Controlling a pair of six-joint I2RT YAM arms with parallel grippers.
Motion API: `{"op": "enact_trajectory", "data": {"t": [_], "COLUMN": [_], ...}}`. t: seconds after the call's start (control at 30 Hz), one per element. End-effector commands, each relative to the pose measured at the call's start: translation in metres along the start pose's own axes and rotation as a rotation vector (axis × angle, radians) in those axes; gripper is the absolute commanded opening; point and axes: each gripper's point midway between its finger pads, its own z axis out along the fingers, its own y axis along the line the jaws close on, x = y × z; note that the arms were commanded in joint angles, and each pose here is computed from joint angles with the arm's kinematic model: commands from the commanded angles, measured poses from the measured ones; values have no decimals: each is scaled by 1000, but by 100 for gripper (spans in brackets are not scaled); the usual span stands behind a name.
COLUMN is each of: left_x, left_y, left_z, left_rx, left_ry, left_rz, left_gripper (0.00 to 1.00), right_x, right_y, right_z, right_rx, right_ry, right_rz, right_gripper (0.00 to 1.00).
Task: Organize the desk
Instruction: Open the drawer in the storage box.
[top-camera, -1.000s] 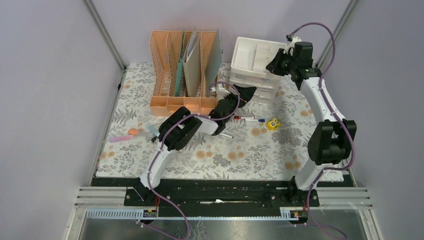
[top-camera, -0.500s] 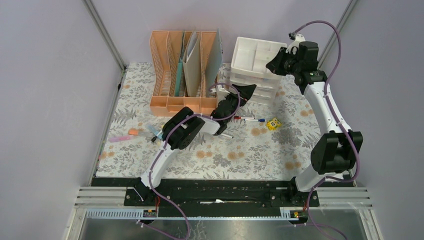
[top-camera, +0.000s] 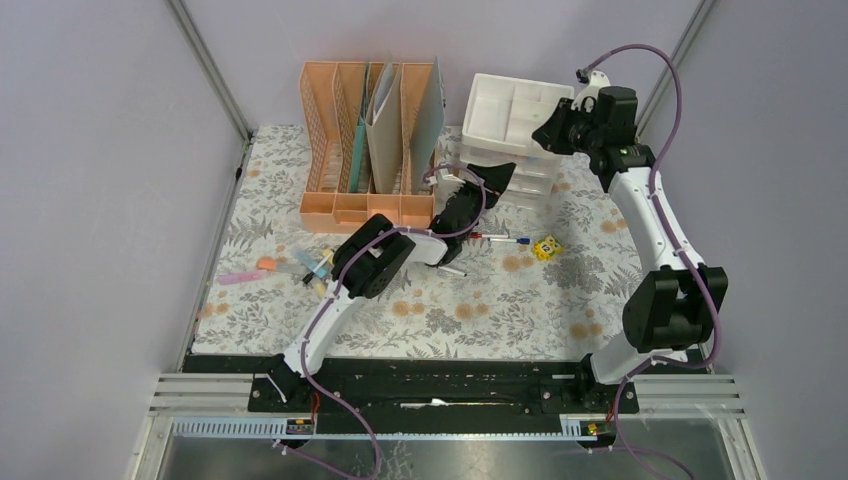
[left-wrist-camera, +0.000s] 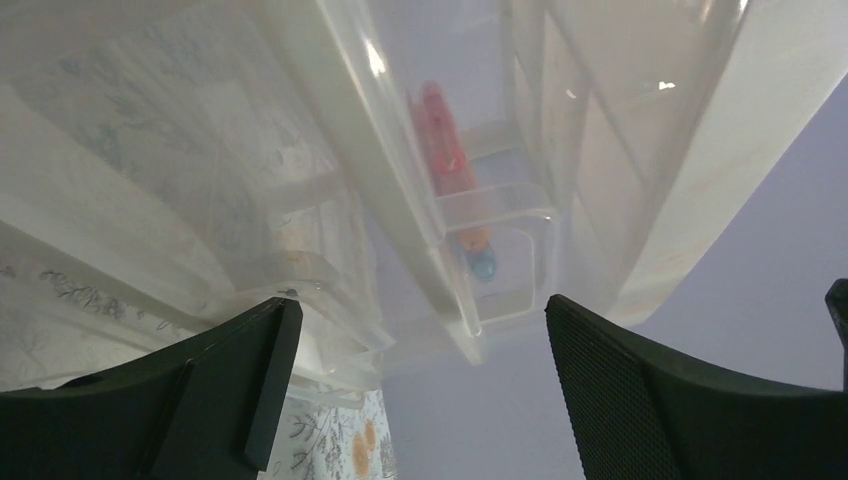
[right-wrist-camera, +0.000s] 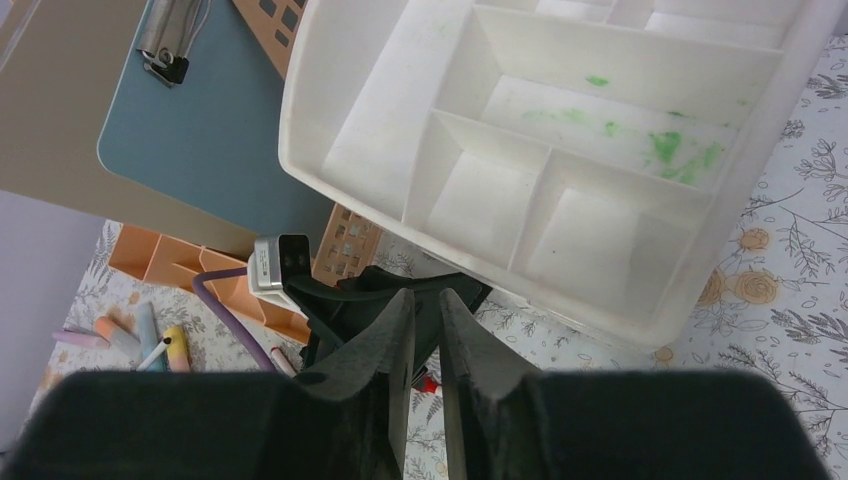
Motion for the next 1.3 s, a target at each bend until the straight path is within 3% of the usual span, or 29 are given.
{"op": "enact_trajectory", "data": {"t": [0.0, 0.13, 0.47, 0.93, 1.0, 1.17, 1.27], "left_x": [-7, -13, -24, -16, -16, -24, -33], "left_y": [-19, -30, -68, -95, -95, -100, -101], "left_z": [11, 11, -19, -68, -75, -102, -124], "left_rx": [49, 116, 325, 362, 351, 311, 281], "left_ry": [-54, -82, -102, -25, -18, -6, 5], "left_rz": [-31, -39, -11, 100, 114, 160, 213], "left_gripper": [98, 95, 71, 69, 70, 78, 82], "right_x": [-19, -17, -11, 11, 17, 58, 79], "right_y": [17, 17, 14, 11, 20, 42, 32], "right_z": [-20, -23, -34, -44, -47, -58, -53], "right_rx": [-29, -28, -10, -21, -83, -365, -411], "right_ry": [-64, -64, -70, -35, -9, 143, 244], "right_rz": [-52, -60, -80, -128, -197, -507, -608], "right_gripper": [23, 23, 24, 25, 36, 73, 81]}}
